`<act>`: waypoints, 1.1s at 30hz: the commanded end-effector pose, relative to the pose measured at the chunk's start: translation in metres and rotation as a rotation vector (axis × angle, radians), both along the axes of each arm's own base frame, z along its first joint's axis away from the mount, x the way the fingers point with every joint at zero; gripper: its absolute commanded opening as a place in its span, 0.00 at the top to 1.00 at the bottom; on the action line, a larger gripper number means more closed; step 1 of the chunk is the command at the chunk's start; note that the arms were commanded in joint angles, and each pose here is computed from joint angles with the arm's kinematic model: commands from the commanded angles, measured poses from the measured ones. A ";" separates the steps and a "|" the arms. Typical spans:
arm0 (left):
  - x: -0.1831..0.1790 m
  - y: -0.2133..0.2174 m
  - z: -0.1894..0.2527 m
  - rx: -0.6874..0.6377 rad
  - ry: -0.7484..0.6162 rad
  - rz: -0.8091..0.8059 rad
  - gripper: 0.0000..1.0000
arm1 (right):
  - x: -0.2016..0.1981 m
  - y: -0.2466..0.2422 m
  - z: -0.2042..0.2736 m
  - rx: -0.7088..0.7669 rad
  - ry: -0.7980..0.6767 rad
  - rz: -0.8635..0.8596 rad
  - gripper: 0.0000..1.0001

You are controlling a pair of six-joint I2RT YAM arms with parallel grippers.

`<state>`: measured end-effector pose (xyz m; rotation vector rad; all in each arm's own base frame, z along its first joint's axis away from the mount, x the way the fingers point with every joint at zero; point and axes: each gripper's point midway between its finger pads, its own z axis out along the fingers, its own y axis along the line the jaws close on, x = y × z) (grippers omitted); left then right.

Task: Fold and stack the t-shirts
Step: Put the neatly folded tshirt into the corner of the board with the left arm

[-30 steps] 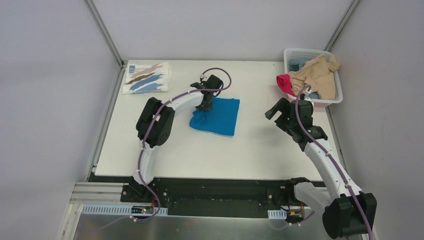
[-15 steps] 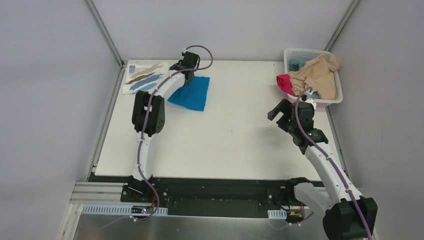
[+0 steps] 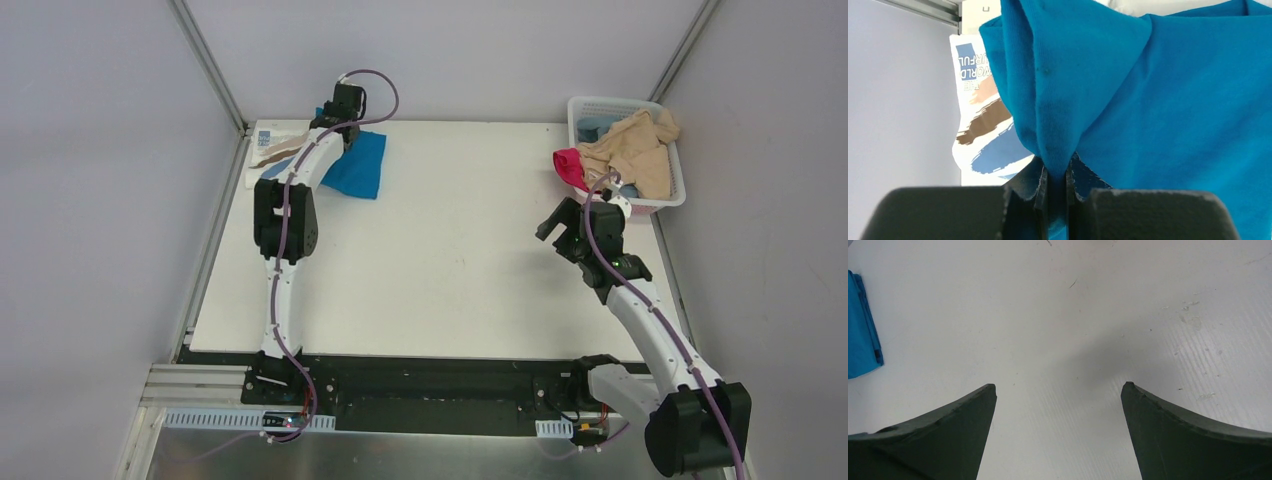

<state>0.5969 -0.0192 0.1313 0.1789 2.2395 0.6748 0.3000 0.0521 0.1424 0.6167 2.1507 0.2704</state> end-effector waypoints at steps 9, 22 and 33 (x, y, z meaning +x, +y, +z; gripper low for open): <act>0.009 0.012 0.123 0.057 -0.217 -0.062 1.00 | 0.008 -0.002 0.006 -0.011 -0.039 -0.006 0.01; -0.004 0.011 0.176 0.048 -0.301 -0.095 1.00 | 0.004 -0.004 0.012 -0.005 -0.055 -0.014 0.00; -0.020 0.012 0.200 0.026 -0.339 -0.110 1.00 | 0.003 -0.005 0.009 -0.008 -0.048 -0.026 0.00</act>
